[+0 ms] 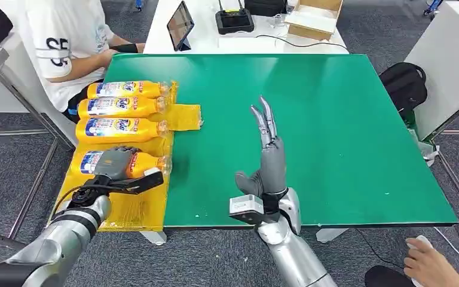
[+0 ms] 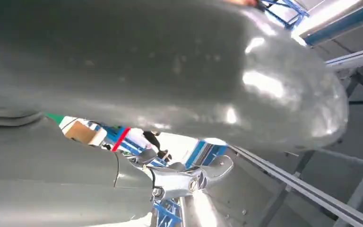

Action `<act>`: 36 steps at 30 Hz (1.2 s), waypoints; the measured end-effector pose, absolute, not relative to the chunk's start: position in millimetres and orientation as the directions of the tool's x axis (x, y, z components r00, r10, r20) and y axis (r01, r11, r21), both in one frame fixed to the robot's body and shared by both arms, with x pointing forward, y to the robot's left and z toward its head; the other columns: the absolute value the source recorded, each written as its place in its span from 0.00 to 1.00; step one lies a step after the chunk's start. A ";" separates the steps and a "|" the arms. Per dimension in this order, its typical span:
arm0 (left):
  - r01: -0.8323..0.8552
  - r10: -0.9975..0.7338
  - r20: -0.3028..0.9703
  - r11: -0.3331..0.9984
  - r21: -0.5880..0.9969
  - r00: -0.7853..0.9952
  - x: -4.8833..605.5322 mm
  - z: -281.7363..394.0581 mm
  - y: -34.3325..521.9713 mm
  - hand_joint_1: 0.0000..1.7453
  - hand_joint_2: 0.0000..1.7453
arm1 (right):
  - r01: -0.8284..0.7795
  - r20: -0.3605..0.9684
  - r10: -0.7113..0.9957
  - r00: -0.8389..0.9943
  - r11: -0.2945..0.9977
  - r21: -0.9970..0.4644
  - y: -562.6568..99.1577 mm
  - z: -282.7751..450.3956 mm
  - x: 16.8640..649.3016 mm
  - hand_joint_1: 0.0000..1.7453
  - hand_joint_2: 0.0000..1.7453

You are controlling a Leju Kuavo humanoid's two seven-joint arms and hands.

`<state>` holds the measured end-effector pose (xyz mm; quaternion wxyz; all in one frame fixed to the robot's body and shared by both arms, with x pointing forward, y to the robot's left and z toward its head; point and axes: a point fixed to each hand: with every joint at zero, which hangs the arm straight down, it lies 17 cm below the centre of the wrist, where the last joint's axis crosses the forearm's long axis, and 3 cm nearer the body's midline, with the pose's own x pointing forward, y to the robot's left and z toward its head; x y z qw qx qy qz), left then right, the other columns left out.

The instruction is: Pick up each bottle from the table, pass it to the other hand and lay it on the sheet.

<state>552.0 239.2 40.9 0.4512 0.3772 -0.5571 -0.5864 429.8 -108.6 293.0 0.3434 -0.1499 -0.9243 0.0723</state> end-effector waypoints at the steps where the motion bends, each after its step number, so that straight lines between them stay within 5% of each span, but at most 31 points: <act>1: 0.119 -0.950 0.068 0.033 0.992 -0.305 552.1 39.7 239.7 0.05 1.00 | 0.226 0.615 0.326 -0.718 0.945 -0.238 -108.3 292.3 430.1 0.00 0.00; 6: 0.223 -0.955 0.161 0.106 0.969 -0.247 556.2 32.9 246.1 0.00 1.00 | 0.204 0.625 0.319 -0.713 0.946 -0.250 -104.1 288.9 431.4 0.00 0.00; 7: 0.239 -0.954 0.188 0.131 0.962 -0.234 557.2 32.9 247.1 0.00 0.00 | 0.201 0.629 0.319 -0.709 0.946 -0.252 -103.6 287.7 432.1 0.00 0.00; 20: 0.335 -0.808 0.557 0.480 0.811 -0.192 553.7 42.5 232.0 0.00 0.00 | 0.172 0.665 0.303 -0.683 0.951 -0.256 -100.9 273.1 437.5 0.00 0.00; 30: 0.407 -0.493 0.851 0.750 0.522 -0.182 543.4 65.9 204.2 0.00 0.00 | 0.135 0.695 0.279 -0.662 0.957 -0.256 -97.9 260.6 442.0 0.00 0.00; 36: 0.346 -0.399 0.899 0.830 0.437 -0.178 544.9 76.4 204.7 0.00 0.00 | 0.128 0.702 0.279 -0.656 0.957 -0.261 -96.9 256.1 442.8 0.00 0.00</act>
